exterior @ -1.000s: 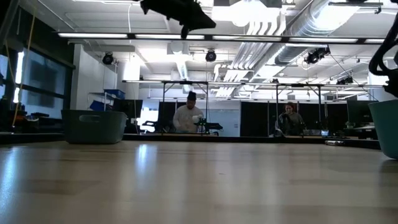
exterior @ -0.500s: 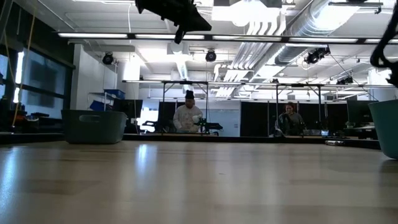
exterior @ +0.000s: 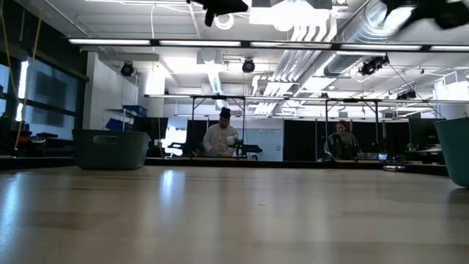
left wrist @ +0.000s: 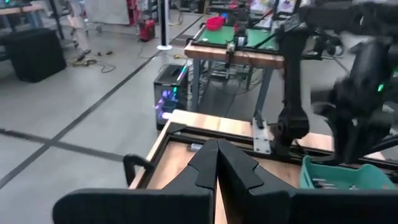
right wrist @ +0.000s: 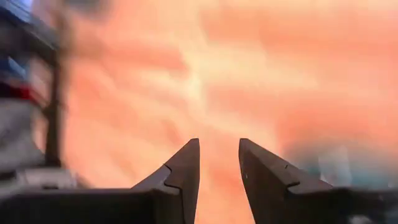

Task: Sort batteries
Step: Put the silver battery into the green bin

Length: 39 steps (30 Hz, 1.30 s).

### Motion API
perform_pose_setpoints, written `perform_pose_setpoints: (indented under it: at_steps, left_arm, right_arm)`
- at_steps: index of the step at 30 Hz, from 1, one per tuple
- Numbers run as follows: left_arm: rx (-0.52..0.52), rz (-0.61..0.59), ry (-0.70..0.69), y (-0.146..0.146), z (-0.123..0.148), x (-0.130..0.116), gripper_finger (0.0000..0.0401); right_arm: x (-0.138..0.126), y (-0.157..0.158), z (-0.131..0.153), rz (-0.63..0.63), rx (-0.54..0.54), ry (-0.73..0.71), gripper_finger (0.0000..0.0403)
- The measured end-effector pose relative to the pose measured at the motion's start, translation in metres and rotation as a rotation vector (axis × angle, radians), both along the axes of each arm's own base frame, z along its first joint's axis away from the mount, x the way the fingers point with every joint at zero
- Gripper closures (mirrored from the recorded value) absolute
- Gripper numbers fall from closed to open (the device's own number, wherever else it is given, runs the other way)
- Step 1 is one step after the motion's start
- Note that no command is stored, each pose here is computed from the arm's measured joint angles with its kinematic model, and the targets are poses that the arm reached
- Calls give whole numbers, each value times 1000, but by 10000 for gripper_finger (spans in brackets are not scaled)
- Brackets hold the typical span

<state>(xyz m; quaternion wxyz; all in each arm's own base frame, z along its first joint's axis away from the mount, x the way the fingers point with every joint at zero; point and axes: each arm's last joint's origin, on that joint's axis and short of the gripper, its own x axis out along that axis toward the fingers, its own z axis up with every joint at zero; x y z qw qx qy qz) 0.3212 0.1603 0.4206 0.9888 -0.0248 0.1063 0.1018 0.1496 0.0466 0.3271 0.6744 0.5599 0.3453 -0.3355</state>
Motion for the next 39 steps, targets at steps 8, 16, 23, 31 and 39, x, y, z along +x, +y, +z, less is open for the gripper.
perform_pose_setpoints:
  at_steps: [8, 16, 23, 31, 39]
  left_arm:
    - [-36, 26, 29, 0, -3, -1, 401]
    - [-126, 43, 17, -1, -3, -1, 401]
    - [-147, 46, 16, -5, 1, -7, 401]
    - [-137, 45, 10, -6, 4, -10, 401]
    - [-118, 47, 13, -5, 4, -10, 401]
  right_arm:
    - [29, -106, 12, 148, -462, 112, 296]
    - [26, -229, -63, 231, -129, 400, 246]
    - [10, -285, -129, 245, 27, 673, 191]
    - [0, -306, -153, 159, -2, 858, 202]
    - [6, -307, -160, 255, -120, 1072, 369]
